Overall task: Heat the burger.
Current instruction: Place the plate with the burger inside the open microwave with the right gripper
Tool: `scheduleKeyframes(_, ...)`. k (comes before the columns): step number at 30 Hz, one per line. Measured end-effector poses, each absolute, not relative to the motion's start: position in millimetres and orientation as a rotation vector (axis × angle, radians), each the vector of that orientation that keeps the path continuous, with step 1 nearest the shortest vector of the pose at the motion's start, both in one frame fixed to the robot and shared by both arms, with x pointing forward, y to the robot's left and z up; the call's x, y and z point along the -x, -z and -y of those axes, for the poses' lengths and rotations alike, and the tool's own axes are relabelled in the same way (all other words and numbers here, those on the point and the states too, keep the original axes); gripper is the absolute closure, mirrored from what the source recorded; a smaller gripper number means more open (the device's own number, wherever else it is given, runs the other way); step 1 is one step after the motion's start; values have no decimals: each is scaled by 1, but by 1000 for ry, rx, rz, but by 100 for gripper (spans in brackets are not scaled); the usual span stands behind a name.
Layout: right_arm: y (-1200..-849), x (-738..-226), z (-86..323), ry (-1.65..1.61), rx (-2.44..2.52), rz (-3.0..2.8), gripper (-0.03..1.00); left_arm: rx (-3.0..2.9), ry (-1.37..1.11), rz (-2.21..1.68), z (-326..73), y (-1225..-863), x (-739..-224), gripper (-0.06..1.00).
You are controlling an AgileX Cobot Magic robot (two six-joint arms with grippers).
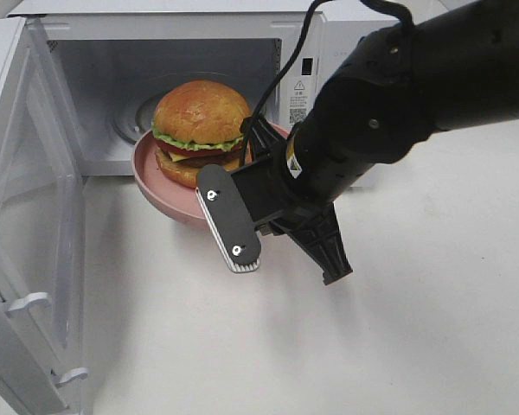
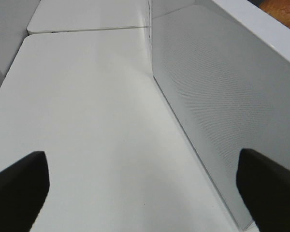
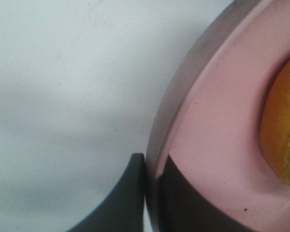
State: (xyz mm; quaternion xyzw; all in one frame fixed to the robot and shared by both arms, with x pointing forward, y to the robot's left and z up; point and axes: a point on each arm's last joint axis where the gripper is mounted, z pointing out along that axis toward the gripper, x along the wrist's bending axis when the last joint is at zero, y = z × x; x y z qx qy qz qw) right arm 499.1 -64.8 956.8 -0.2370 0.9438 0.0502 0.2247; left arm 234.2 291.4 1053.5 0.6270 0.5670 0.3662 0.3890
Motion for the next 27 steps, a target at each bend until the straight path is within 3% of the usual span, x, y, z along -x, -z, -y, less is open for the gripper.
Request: scheduleKeyframes(27, -951, -558, 15, -100, 441, -2646, 93, -1594, -931, -1442, -291, -1054, -234, -3)
